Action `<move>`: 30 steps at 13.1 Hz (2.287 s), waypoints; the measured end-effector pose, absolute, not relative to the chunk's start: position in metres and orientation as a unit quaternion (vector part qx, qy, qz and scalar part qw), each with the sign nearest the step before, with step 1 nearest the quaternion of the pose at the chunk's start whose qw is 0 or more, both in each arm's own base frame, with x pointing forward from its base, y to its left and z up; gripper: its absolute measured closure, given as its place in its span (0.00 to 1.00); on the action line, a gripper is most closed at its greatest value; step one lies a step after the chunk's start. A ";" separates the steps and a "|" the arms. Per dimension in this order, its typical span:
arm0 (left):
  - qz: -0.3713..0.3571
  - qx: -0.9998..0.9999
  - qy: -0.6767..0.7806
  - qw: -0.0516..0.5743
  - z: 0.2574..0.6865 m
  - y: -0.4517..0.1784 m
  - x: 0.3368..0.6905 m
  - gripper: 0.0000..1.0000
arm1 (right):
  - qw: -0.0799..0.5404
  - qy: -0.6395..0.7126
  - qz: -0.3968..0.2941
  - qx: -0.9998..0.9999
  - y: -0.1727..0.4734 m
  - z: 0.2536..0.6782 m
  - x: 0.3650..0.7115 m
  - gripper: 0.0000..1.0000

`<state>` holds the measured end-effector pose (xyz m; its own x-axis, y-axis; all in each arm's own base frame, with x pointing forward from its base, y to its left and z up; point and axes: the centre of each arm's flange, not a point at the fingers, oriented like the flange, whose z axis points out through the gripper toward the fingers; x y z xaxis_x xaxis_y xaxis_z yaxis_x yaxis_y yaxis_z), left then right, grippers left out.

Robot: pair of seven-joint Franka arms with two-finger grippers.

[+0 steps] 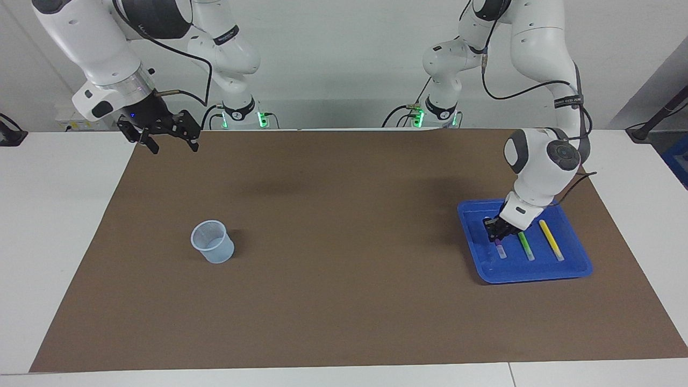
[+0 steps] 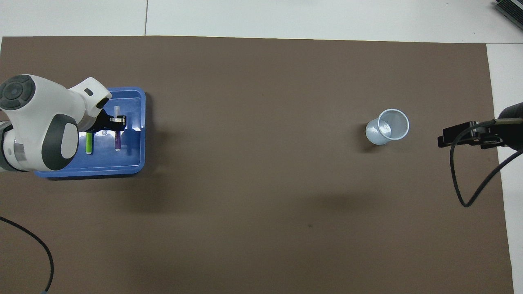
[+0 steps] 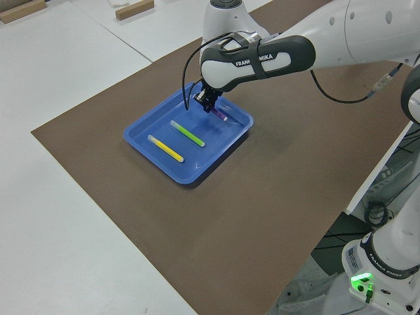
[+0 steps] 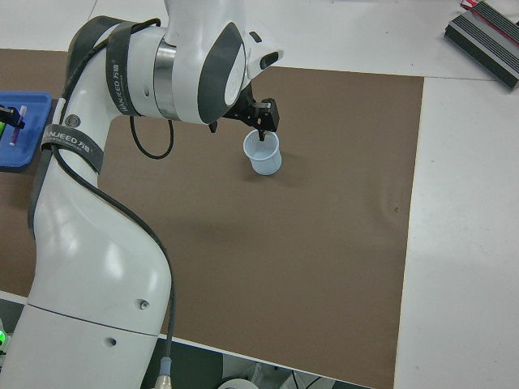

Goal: Right arm passes pens to left for tray arrangement
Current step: 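Lower the purple pen upright into the tray with the left gripper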

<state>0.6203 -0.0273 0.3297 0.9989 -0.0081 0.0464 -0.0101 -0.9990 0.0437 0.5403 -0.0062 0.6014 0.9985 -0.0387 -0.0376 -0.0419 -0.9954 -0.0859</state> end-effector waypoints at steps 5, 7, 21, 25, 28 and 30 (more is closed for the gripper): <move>0.014 1.000 0.012 0.024 0.310 -0.029 0.611 0.82 | 0.043 0.020 0.018 -0.999 -0.005 0.602 0.540 0.00; 0.013 1.000 0.012 0.024 0.306 -0.029 0.610 0.82 | 0.043 0.020 0.018 -0.999 -0.005 0.602 0.540 0.00; 0.018 1.000 -0.002 0.021 0.306 -0.022 0.610 0.30 | 0.043 0.019 0.017 -0.999 -0.005 0.602 0.540 0.00; 0.020 1.000 -0.007 0.022 0.307 -0.024 0.611 0.19 | 0.043 0.019 0.018 -0.999 -0.005 0.602 0.540 0.00; 0.029 0.999 -0.010 0.022 0.313 -0.026 0.614 0.00 | 0.043 0.019 0.018 -0.999 -0.005 0.601 0.540 0.00; 0.037 0.999 -0.009 0.022 0.318 -0.025 0.616 0.00 | 0.043 0.017 0.018 -0.999 -0.003 0.601 0.540 0.00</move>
<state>0.6165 -0.0249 0.3176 0.9971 -0.0164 0.0743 -0.0197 -0.9989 0.0434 0.5399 -0.0030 0.6014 0.9987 -0.0333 -0.0377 -0.0364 -0.9957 -0.0854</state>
